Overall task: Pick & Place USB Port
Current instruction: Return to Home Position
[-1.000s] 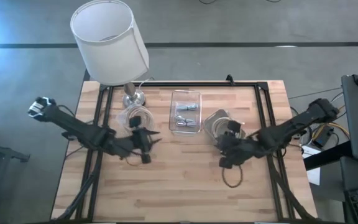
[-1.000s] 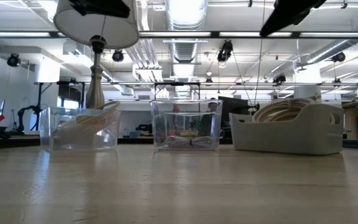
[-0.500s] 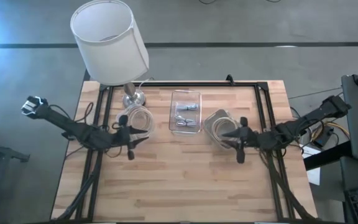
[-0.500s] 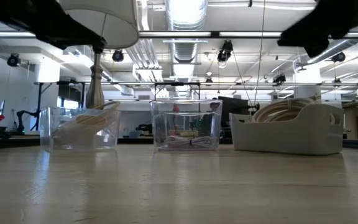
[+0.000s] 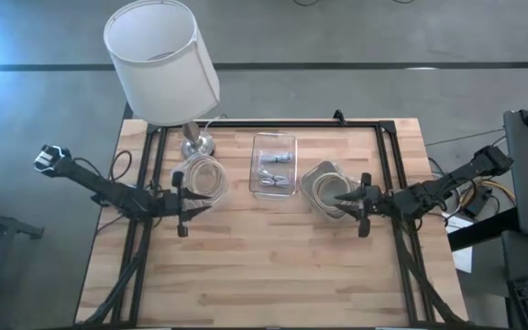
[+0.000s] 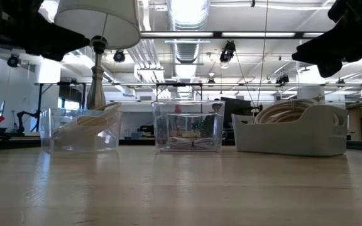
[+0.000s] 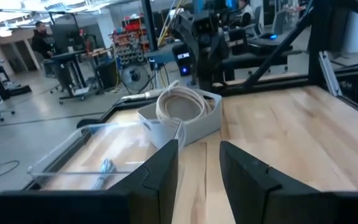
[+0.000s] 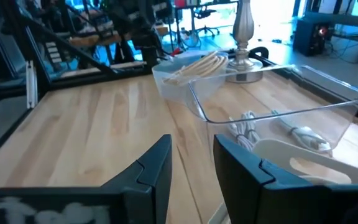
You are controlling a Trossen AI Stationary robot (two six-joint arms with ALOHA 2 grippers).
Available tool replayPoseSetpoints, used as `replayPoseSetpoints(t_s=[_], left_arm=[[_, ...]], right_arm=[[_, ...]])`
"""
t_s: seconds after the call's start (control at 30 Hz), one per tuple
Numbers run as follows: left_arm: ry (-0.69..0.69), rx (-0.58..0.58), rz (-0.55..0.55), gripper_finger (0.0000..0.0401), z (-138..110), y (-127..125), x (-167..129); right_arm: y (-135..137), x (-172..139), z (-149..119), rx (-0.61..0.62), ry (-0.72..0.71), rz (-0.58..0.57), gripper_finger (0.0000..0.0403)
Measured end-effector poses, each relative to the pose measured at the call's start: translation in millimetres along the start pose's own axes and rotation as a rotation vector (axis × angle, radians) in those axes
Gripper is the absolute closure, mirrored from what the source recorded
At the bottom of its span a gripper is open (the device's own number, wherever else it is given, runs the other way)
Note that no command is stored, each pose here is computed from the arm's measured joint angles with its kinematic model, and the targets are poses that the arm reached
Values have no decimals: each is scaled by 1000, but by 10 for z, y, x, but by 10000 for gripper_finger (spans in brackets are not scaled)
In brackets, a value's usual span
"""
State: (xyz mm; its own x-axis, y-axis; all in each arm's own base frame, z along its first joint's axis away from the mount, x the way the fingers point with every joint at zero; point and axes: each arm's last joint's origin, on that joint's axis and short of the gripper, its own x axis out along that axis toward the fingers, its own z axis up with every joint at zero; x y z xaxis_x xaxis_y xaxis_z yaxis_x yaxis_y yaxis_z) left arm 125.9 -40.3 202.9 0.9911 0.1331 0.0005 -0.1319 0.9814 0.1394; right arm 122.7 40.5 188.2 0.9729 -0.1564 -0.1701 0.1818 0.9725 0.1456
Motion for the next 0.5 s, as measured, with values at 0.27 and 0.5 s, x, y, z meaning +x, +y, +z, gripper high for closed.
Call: replayPoseSetpoints(t_s=[0.27, 0.5], left_arm=[[-47, -32, 7, 279, -145, 37, -90], [-103, -73, 13, 279, -236, 61, -149]], right_arm=[[-32, -74, 17, -47, -60, 65, 289], [-50, -105, -73, -101, -144, 167, 289]])
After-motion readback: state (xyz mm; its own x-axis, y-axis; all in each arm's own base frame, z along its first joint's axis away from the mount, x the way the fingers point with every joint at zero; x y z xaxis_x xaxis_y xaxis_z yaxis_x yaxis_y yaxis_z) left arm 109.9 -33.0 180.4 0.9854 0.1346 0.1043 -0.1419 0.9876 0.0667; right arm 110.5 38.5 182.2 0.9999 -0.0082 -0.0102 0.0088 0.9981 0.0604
